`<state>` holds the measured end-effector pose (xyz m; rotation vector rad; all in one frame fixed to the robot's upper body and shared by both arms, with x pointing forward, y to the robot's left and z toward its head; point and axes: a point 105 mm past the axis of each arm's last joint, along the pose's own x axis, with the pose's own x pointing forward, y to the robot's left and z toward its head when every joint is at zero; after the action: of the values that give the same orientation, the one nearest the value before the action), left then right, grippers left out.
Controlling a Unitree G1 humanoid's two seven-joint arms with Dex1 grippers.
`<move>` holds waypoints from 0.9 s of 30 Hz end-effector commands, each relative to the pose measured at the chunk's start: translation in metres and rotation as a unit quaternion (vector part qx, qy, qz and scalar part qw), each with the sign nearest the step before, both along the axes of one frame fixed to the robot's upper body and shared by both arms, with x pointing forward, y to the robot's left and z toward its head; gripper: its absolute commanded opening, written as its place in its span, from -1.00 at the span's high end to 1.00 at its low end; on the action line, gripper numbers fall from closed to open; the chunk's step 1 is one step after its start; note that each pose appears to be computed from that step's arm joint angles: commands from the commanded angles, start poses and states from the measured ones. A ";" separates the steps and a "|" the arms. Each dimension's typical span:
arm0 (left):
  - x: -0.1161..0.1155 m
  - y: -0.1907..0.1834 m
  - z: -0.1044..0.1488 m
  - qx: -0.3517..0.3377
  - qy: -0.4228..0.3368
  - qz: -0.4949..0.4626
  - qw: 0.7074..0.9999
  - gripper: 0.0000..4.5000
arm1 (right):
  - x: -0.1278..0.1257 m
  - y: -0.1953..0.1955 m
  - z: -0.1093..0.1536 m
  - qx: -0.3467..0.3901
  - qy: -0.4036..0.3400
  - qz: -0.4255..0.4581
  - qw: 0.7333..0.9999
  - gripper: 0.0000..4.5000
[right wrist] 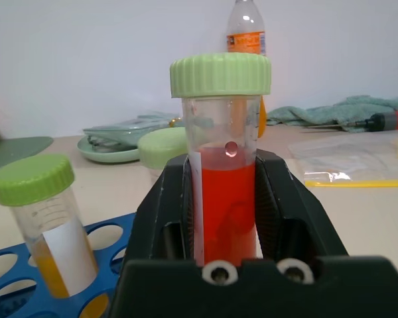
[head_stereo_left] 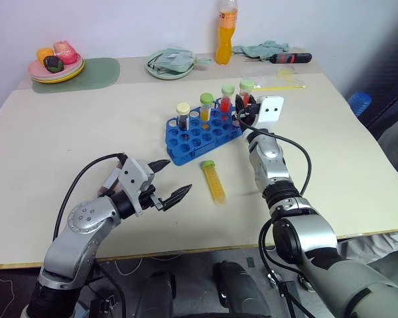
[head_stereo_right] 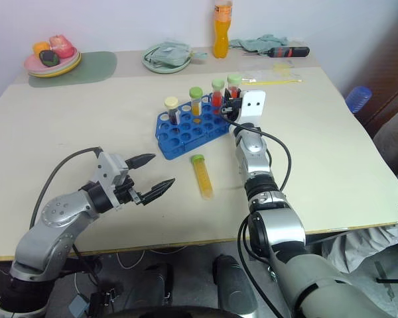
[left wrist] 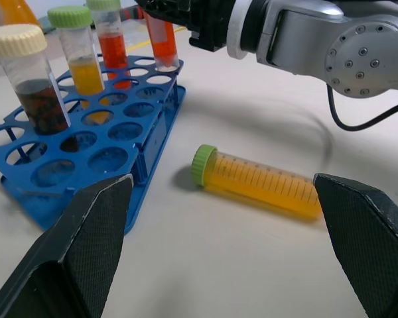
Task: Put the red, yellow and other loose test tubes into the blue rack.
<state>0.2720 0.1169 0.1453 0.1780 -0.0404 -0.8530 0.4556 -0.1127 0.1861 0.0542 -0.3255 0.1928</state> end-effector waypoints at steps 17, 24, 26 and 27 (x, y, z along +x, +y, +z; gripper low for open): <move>-0.002 -0.004 0.012 -0.002 -0.028 -0.004 1.000 -1.00 | 0.001 0.013 0.000 0.017 -0.001 0.038 0.999 0.21; 0.000 0.011 0.011 -0.015 -0.028 0.027 0.999 -1.00 | -0.004 -0.005 0.015 -0.031 -0.011 0.026 0.999 -0.84; 0.000 0.018 0.015 -0.024 -0.031 0.042 0.998 -1.00 | -0.012 -0.016 0.013 -0.056 0.011 0.033 0.998 -0.84; 0.001 0.023 0.017 -0.024 -0.034 0.050 0.998 -1.00 | -0.019 -0.022 0.011 -0.070 0.034 0.047 0.996 -0.84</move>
<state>0.2742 0.1328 0.1497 0.1556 -0.0652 -0.7741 0.4430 -0.1332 0.1853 -0.0458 -0.2505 0.2699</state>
